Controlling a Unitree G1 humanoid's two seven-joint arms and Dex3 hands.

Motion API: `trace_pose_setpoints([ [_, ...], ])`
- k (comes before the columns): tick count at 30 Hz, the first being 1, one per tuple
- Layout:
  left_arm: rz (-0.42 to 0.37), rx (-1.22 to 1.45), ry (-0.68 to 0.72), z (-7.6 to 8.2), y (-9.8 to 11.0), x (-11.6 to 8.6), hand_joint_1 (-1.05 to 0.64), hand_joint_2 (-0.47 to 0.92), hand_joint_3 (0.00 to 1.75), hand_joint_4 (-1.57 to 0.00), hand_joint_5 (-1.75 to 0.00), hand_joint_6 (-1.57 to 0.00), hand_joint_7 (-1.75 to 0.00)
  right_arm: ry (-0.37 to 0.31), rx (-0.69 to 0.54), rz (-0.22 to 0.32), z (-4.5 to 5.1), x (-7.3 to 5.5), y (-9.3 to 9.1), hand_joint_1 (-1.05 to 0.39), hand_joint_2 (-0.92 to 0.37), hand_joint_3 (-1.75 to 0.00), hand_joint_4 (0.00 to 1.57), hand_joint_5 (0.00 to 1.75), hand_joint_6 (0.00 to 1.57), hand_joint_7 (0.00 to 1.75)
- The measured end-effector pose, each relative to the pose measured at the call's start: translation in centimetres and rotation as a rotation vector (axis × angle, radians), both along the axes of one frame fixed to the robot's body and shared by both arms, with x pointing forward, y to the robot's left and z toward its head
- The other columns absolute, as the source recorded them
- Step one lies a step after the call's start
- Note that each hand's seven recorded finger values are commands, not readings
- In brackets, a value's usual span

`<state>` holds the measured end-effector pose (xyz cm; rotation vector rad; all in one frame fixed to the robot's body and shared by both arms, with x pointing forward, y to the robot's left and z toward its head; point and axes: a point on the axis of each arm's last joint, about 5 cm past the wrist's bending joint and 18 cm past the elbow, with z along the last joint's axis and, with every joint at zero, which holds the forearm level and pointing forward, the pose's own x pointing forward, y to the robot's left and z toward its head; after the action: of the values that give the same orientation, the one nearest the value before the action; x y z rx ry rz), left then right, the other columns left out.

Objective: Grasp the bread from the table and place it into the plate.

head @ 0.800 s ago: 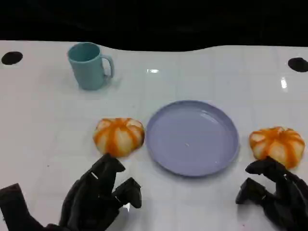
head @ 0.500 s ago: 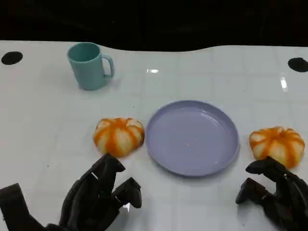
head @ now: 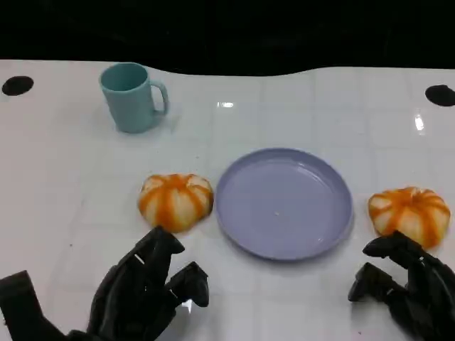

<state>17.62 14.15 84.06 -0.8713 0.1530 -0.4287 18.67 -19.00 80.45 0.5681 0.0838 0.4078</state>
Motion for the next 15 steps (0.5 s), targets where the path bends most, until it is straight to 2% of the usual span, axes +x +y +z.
trace_pose_setpoints([
  [4, -0.003, 0.005, -0.002, 0.1, 0.3, 0.3, -0.55, 0.92, 0.35, -0.78, -1.75, -0.56, -1.72, 0.003, -0.001, -0.005, 0.03, 0.1, 0.0, -0.5, -0.92, -0.24, 0.65, 1.48, 0.57, 1.17],
  [12, -0.004, 0.008, -0.037, 0.5, 0.9, 0.7, -0.55, 0.92, 0.3, -0.73, -1.75, -0.59, -1.43, 0.004, 0.002, -0.008, 0.05, 0.3, 0.2, -0.51, -0.92, -0.24, 0.68, 1.49, 0.59, 1.16],
  [15, 0.009, 0.067, -0.105, 1.3, 1.1, 1.4, -0.58, 0.92, 0.38, -0.56, -1.69, -0.49, -1.35, 0.006, 0.002, -0.015, 0.08, 0.4, 0.4, -0.51, -0.92, -0.24, 0.68, 1.48, 0.59, 1.16],
])
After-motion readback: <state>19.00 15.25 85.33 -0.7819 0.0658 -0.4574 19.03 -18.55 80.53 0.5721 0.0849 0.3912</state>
